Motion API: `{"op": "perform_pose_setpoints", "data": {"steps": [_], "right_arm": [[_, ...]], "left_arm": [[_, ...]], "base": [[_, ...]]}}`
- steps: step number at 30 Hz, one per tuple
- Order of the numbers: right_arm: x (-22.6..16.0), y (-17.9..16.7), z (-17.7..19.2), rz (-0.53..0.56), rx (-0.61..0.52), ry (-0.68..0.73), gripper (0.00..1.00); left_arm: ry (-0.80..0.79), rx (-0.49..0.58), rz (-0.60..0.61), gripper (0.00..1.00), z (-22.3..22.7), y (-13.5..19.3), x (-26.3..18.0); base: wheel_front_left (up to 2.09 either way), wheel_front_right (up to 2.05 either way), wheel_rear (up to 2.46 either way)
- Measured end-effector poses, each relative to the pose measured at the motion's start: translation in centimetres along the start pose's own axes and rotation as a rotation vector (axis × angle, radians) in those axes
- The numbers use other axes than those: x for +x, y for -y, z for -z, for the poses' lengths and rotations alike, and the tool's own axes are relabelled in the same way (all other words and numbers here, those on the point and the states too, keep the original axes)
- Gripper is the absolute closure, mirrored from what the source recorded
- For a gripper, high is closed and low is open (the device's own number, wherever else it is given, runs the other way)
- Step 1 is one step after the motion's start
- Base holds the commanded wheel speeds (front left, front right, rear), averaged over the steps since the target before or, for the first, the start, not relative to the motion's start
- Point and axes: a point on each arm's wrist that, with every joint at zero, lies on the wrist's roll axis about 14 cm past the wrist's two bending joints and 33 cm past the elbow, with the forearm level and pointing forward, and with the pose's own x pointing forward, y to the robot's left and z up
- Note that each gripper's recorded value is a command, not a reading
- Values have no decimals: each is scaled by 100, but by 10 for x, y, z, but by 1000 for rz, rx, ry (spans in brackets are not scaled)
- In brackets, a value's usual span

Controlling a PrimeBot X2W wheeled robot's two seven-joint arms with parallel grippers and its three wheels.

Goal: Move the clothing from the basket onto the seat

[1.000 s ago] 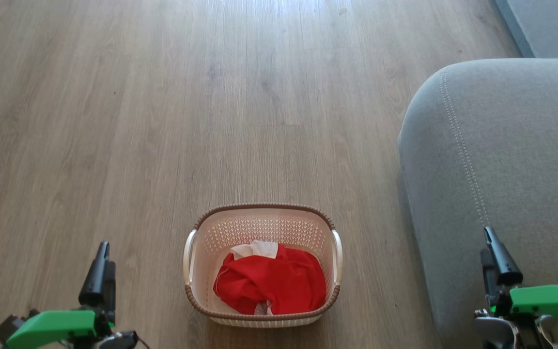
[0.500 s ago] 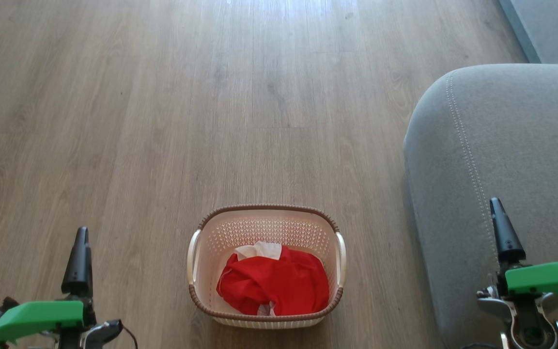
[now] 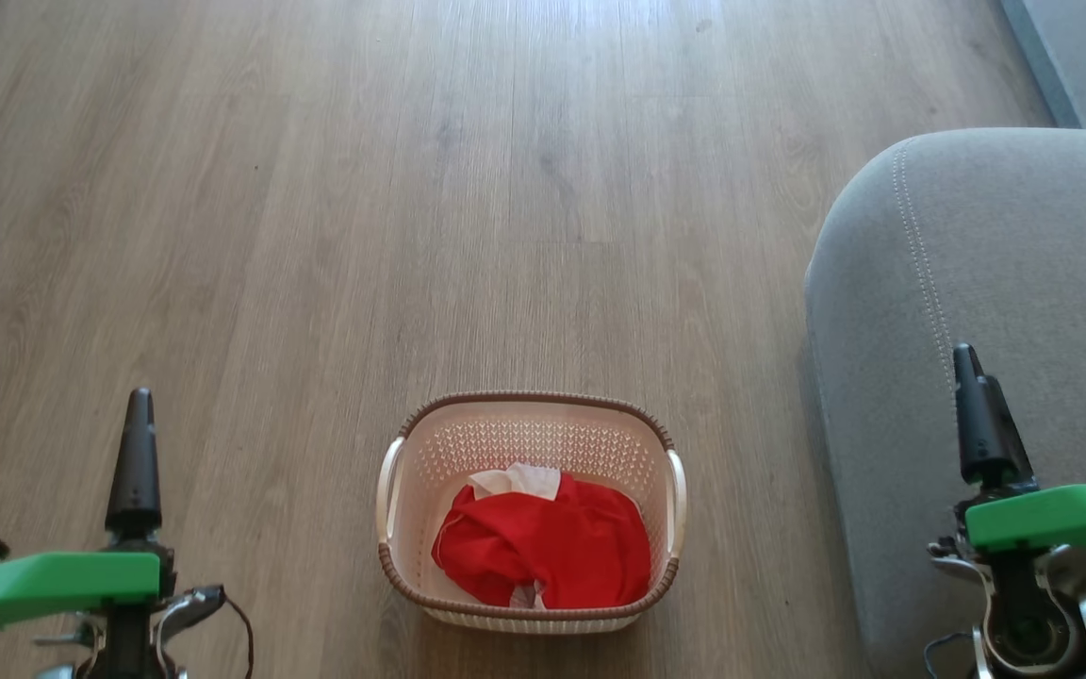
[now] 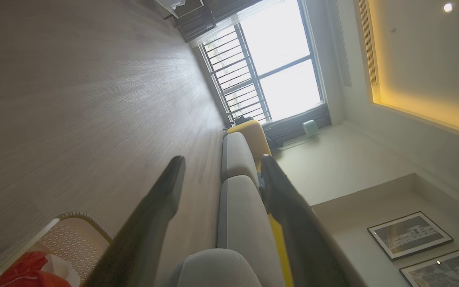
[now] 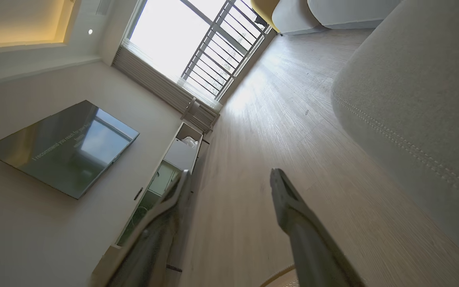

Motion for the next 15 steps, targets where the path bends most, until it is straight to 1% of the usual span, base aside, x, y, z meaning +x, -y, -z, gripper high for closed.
{"op": "perform_pose_setpoints", "data": {"steps": [4, 6, 7, 11, 15], "right_arm": [[6, -13, -1, -42, -68, 10, 0], [8, -20, 0, -64, -104, 11, 0], [8, -20, 0, -64, -104, 11, 0], [8, -29, 8, -93, -179, -9, 0], [10, -36, 6, -118, -228, 6, 0]], "left_arm": [[20, 55, 39, 0, -6, 12, 2], [34, 88, 39, 0, -9, 17, 3], [34, 88, 39, 0, -9, 17, 3], [52, 178, 46, 0, -11, 29, 6], [45, 277, 98, 0, -1, 51, 7]], "base": [[0, 0, 0], [0, 0, 0], [0, 0, 0], [0, 0, 0], [0, 0, 0]]}}
